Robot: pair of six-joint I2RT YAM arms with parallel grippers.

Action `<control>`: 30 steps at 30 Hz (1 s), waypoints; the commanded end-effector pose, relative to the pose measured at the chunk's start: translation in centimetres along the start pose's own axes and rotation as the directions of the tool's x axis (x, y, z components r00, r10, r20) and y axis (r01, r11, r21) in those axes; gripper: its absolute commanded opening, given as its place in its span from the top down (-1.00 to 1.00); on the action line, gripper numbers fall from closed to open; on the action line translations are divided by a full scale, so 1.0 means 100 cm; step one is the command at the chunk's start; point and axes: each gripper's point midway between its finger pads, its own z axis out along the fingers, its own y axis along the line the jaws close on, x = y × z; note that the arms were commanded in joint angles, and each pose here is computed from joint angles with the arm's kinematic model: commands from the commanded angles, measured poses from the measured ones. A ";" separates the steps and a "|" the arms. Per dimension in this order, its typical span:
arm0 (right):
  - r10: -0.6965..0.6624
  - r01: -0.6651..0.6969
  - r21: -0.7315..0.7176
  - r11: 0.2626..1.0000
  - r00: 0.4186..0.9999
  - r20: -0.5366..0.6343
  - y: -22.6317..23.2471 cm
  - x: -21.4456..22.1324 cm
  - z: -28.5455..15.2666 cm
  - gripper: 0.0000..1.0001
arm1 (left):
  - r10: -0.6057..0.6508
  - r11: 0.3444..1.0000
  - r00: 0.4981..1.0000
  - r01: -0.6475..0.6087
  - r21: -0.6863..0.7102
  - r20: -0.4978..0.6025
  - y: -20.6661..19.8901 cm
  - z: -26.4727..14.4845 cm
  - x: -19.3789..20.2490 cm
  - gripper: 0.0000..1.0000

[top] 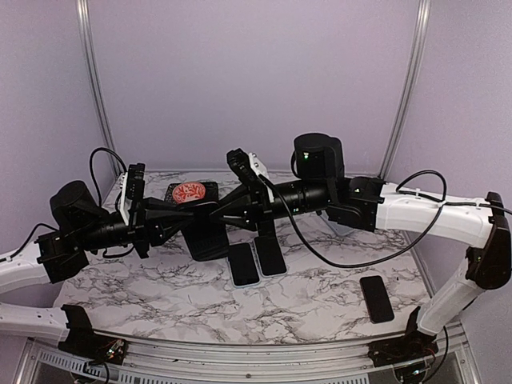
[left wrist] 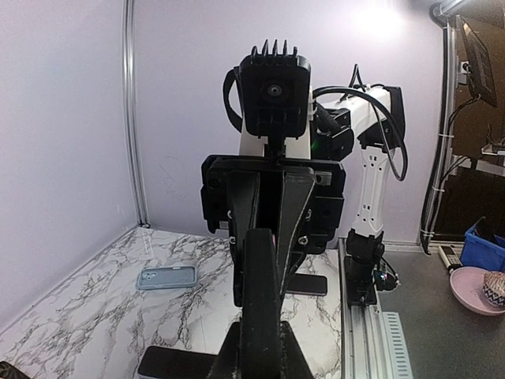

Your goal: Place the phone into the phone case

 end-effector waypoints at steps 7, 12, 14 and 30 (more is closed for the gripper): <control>-0.111 0.110 0.025 0.994 0.990 0.086 0.004 -0.045 -0.015 1.00 | 0.035 0.999 0.996 -0.031 -0.041 0.081 0.002 -0.006 -0.029 0.99; -0.112 0.111 0.005 0.994 0.990 0.092 0.007 -0.044 -0.015 1.00 | 0.050 0.998 0.997 -0.047 -0.045 0.056 0.005 -0.001 -0.021 1.00; -0.113 0.112 0.015 0.994 0.990 0.090 0.006 -0.040 -0.015 1.00 | 0.054 0.998 0.997 -0.051 -0.046 0.056 0.006 0.001 -0.022 1.00; 0.067 -0.067 0.004 0.998 0.998 -0.008 -0.012 0.027 0.010 -0.50 | 0.057 0.997 0.989 -0.050 -0.060 0.133 0.002 -0.010 -0.055 1.00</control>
